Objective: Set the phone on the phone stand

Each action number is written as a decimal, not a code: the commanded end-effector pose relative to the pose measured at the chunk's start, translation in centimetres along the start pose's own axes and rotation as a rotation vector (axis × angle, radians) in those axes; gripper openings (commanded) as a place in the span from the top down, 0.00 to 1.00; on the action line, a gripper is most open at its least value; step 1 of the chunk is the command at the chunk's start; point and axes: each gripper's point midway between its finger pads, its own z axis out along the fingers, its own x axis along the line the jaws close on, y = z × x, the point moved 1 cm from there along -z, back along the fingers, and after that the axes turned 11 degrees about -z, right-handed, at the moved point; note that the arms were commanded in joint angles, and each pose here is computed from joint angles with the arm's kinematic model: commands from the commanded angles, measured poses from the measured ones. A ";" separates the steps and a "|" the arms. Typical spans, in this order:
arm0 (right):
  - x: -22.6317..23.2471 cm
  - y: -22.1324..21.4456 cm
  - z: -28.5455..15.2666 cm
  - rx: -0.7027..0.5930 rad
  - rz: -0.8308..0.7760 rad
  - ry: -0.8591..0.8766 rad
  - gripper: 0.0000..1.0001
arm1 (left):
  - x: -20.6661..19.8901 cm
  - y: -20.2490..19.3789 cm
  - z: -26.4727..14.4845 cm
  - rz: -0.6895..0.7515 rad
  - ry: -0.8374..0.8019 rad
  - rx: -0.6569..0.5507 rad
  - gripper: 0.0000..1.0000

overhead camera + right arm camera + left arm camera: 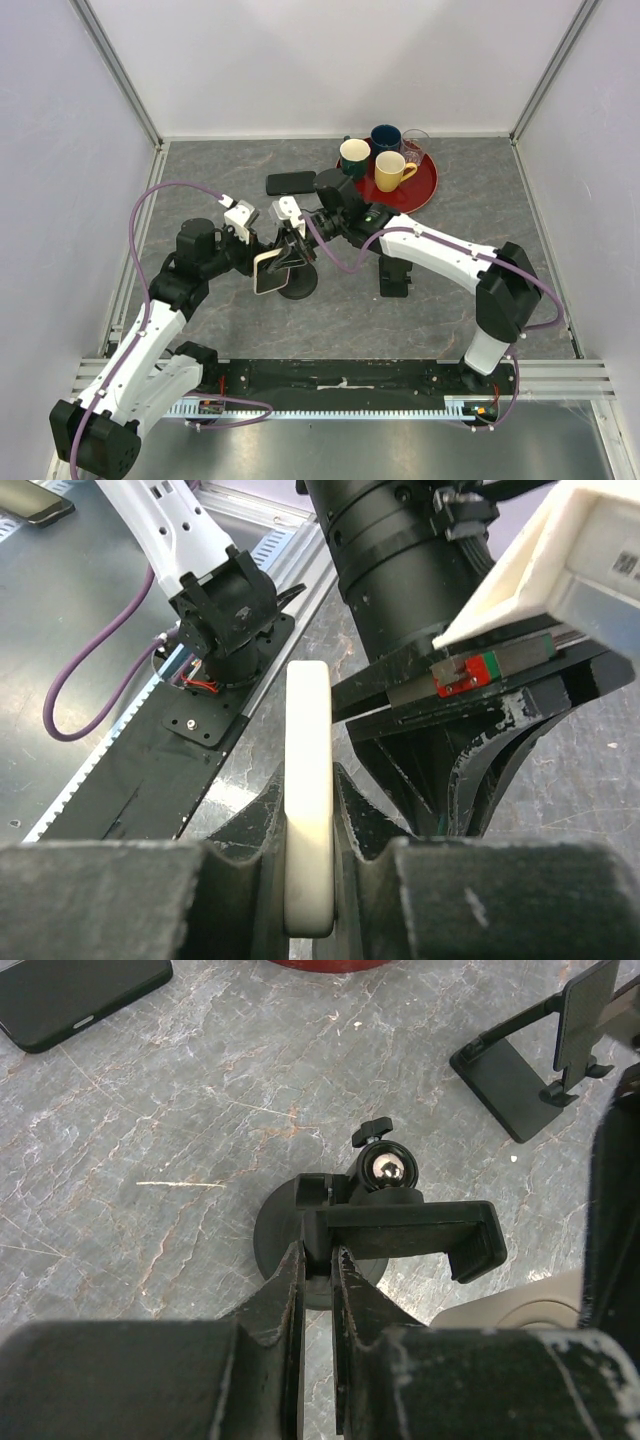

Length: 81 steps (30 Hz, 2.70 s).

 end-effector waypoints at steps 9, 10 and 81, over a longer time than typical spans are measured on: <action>-3.2 3.3 -0.3 -0.121 -0.226 -0.006 1.00 | -3.2 2.7 -0.7 0.056 -0.159 -0.076 0.98; -3.2 3.3 -0.3 -0.124 -0.232 -0.003 1.00 | -3.2 2.6 -0.7 0.057 -0.160 -0.073 0.98; -12.3 -7.1 -6.2 0.511 0.246 -1.216 1.00 | 6.1 5.8 -7.3 -0.092 0.543 -0.338 0.89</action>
